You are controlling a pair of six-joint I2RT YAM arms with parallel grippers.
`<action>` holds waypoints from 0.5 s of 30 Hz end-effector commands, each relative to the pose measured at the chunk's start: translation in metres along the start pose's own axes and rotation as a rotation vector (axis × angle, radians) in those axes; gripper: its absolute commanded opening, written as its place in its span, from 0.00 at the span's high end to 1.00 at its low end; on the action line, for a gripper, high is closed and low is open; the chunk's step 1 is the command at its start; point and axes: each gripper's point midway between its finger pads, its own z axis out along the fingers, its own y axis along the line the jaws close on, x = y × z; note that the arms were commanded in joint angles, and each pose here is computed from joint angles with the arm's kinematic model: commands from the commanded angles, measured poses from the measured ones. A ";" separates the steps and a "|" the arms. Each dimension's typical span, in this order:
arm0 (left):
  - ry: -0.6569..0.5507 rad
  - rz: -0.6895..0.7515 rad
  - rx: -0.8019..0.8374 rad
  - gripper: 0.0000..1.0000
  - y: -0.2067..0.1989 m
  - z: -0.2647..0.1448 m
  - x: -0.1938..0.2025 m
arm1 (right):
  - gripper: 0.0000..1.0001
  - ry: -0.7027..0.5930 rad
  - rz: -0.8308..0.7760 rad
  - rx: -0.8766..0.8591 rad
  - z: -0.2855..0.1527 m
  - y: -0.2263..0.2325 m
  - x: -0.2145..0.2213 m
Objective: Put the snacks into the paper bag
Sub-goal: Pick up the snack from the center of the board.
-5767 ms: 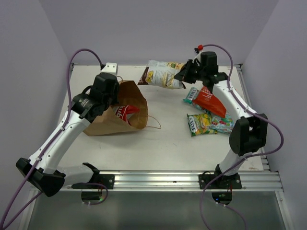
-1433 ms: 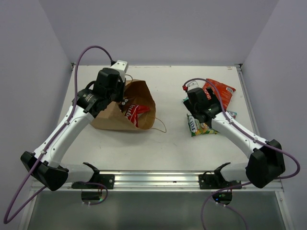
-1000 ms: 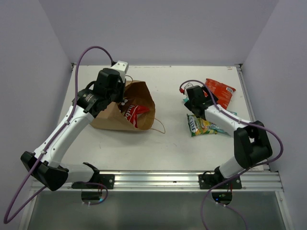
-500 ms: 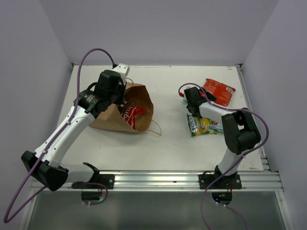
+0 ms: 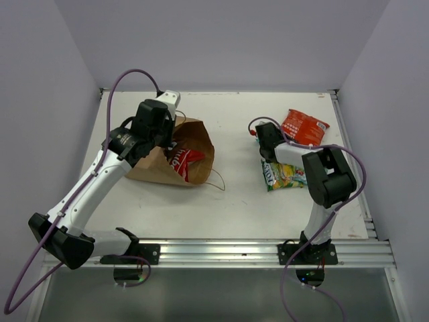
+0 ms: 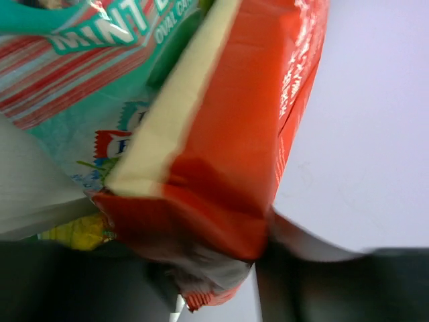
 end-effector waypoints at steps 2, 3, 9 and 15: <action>-0.033 0.012 -0.004 1.00 0.004 -0.011 -0.006 | 0.70 -0.021 0.086 0.086 -0.006 -0.034 -0.014; -0.030 0.013 -0.006 1.00 0.005 -0.010 -0.005 | 0.84 -0.019 0.092 0.098 -0.007 -0.038 -0.013; -0.022 0.018 -0.019 1.00 0.006 -0.006 -0.004 | 1.00 -0.063 0.152 0.180 -0.032 -0.072 -0.021; -0.021 0.032 -0.038 1.00 0.009 -0.004 -0.009 | 1.00 -0.153 0.219 0.210 -0.073 -0.108 -0.032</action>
